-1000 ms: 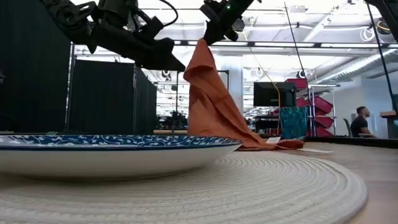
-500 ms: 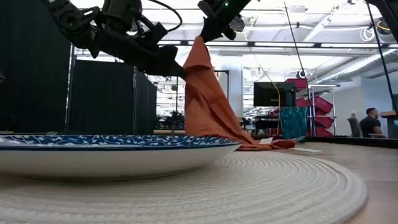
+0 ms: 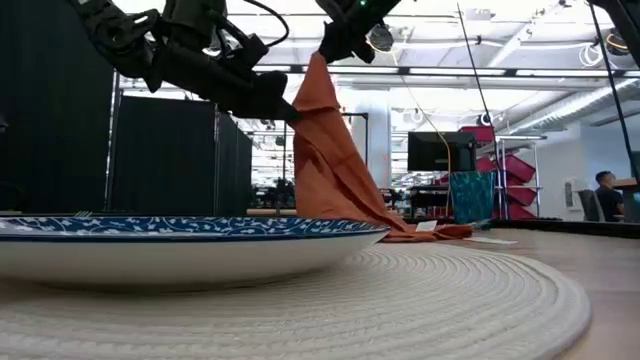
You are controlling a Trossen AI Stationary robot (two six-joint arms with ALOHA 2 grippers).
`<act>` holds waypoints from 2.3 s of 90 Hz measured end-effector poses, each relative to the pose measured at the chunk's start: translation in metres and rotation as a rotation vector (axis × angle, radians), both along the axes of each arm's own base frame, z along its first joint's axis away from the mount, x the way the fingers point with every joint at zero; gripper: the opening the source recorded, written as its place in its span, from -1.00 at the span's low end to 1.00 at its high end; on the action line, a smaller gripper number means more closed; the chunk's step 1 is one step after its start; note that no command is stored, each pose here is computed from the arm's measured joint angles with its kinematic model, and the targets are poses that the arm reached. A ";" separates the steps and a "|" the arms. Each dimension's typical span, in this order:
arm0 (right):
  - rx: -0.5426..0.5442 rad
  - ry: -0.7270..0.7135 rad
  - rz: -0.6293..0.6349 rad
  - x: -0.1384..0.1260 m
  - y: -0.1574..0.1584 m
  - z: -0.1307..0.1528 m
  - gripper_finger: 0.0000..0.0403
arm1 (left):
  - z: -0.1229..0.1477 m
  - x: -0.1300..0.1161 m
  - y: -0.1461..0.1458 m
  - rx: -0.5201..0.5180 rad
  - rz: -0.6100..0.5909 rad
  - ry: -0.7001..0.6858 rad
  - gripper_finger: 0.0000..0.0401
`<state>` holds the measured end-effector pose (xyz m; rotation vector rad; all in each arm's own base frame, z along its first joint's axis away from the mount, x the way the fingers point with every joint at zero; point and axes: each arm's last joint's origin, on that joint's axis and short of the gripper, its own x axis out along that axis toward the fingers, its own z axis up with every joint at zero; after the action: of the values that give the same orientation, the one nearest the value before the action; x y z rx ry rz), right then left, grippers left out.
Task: Set table place
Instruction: Fold the orange table napkin
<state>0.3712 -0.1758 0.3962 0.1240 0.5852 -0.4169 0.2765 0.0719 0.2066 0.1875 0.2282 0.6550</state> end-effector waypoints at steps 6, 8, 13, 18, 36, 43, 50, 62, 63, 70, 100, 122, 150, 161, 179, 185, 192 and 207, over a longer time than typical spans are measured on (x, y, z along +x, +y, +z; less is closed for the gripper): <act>0.000 -0.001 0.000 0.000 0.000 0.000 -1.00 | 0.000 0.000 0.000 0.001 0.011 0.002 -0.24; -0.001 -0.001 0.000 0.000 0.000 0.000 -1.00 | 0.000 0.000 0.000 0.001 0.009 0.003 -0.32; -0.003 -0.005 0.000 0.000 0.000 0.000 -1.00 | 0.000 0.000 -0.001 0.000 -0.005 0.003 -0.53; -0.005 -0.010 0.000 0.001 0.000 0.001 -1.00 | 0.000 0.001 -0.002 -0.004 -0.032 0.001 -0.81; -0.014 -0.026 0.000 0.001 -0.001 0.002 -1.00 | 0.000 0.001 -0.004 0.006 -0.057 0.010 -0.99; -0.021 -0.024 0.003 0.001 -0.001 0.002 -1.00 | 0.003 0.000 -0.007 0.018 -0.065 0.011 -1.00; -0.044 -0.005 0.008 0.000 -0.003 0.002 -1.00 | 0.012 -0.003 -0.012 0.060 -0.064 -0.002 -1.00; -0.083 0.007 0.004 -0.008 -0.009 0.007 -0.92 | 0.035 -0.018 -0.021 0.140 0.012 0.002 -1.00; -0.088 0.006 0.004 -0.009 -0.010 0.007 -0.90 | 0.037 -0.020 -0.021 0.142 0.019 0.007 -1.00; -0.132 -0.008 0.019 -0.012 -0.010 0.014 -0.79 | 0.045 -0.031 -0.023 0.143 0.057 0.028 -1.00; -0.119 0.100 0.051 -0.022 -0.008 0.009 -0.22 | 0.087 -0.075 -0.031 0.161 0.119 -0.090 -1.00; -0.010 0.154 0.066 -0.022 -0.009 -0.013 -0.11 | 0.117 -0.097 -0.035 0.131 0.107 -0.191 -1.00; 0.265 0.149 0.081 -0.014 -0.014 -0.105 -0.18 | 0.144 -0.109 -0.053 -0.172 -0.083 -0.010 -1.00; 0.307 0.121 0.108 -0.010 -0.005 -0.136 -0.18 | 0.125 -0.109 -0.056 -0.234 -0.068 0.102 -1.00; 0.278 0.052 0.152 0.001 0.013 -0.157 -0.18 | 0.120 -0.106 -0.056 -0.242 -0.059 0.115 -1.00; 0.310 0.061 0.146 0.004 0.017 -0.163 -0.18 | 0.120 -0.107 -0.056 -0.240 -0.051 0.117 -1.00; 0.362 0.130 0.140 0.007 0.023 -0.179 -0.18 | 0.119 -0.107 -0.056 -0.233 -0.036 0.123 -1.00; 0.394 0.252 0.185 0.019 0.042 -0.212 -0.18 | 0.119 -0.111 -0.055 -0.220 -0.004 0.140 -1.00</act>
<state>0.3904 -0.1335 0.1838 0.3953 0.9164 -0.1329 0.1651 0.0170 0.3254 0.0225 0.4316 0.6085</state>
